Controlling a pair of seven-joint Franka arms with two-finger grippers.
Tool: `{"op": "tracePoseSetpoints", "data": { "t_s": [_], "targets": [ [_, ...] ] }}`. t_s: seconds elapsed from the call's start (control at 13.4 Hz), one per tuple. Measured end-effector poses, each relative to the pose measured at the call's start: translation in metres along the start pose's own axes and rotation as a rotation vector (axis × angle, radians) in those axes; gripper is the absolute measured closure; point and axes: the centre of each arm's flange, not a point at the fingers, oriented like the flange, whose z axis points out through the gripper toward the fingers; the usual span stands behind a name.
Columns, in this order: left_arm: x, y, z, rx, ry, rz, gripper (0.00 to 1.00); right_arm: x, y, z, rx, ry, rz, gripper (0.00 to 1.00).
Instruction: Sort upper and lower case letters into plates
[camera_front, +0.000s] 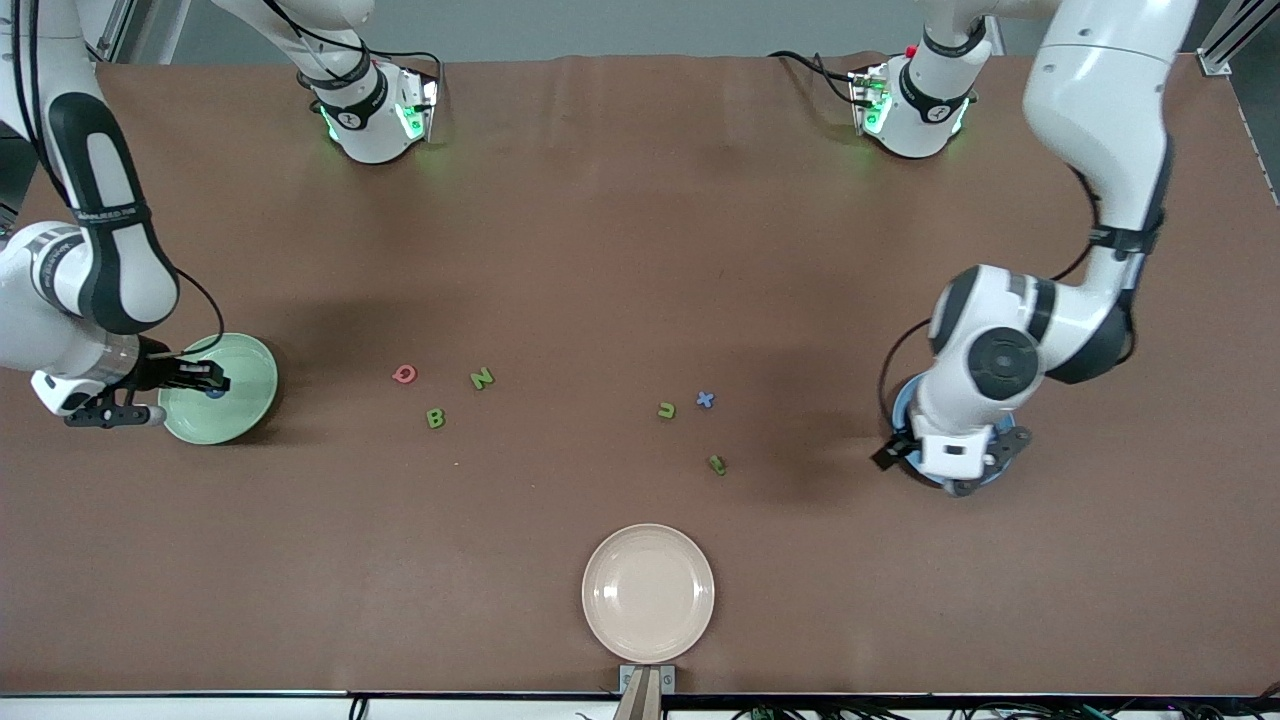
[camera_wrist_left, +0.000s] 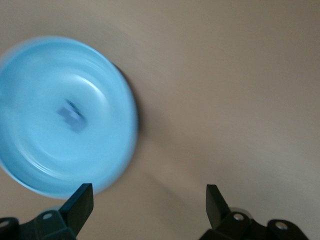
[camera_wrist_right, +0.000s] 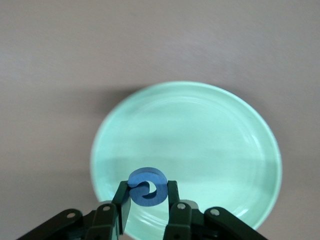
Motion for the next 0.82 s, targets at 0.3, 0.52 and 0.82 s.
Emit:
{"op": "tracePoseSetpoints", "data": {
  "t_s": [0.3, 0.52, 0.82],
  "targets": [
    [-0.042, 0.068, 0.027, -0.041, -0.004, -0.1, 0.02, -0.026, 0.015, 0.046, -0.003, -0.022, 0.016, 0.66],
    [-0.075, 0.11, 0.043, -0.076, -0.008, -0.158, 0.03, -0.041, 0.011, 0.064, 0.001, -0.04, 0.02, 0.66],
    [-0.122, 0.142, 0.057, -0.132, -0.011, -0.155, 0.2, -0.039, 0.008, 0.057, -0.004, -0.024, 0.014, 0.45]
  ]
}}
